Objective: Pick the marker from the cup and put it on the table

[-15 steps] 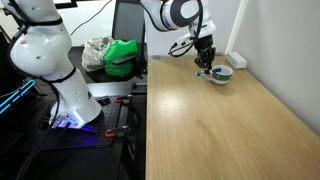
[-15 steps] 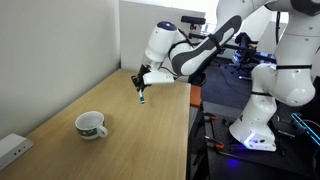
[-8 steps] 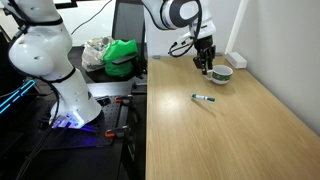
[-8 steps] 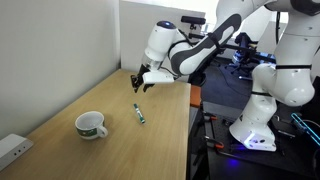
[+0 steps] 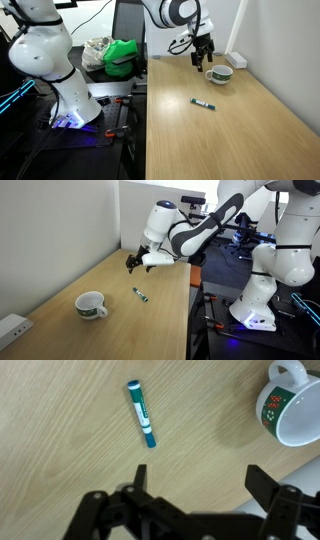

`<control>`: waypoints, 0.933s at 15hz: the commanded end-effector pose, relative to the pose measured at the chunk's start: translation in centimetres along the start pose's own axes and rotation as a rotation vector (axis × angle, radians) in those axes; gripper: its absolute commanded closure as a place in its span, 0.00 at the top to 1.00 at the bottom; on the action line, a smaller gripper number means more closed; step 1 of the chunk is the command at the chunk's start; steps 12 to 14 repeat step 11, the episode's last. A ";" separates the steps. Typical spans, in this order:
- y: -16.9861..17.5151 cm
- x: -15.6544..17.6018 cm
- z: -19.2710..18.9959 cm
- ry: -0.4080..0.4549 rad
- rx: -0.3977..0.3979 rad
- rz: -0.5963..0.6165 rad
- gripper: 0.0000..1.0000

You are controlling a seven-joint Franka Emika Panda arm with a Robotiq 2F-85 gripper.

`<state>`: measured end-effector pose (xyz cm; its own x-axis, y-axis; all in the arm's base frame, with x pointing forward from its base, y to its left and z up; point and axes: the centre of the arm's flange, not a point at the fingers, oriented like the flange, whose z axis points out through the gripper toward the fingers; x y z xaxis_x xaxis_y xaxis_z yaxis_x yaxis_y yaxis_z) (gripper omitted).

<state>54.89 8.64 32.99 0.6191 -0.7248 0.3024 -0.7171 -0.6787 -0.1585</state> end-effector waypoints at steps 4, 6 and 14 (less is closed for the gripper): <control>-0.7 -0.4 -1.9 0.020 0.007 -0.027 1.00; -0.6 -0.3 -0.7 0.008 0.013 -0.018 1.00; -0.5 -0.4 -0.4 0.006 0.009 -0.018 1.00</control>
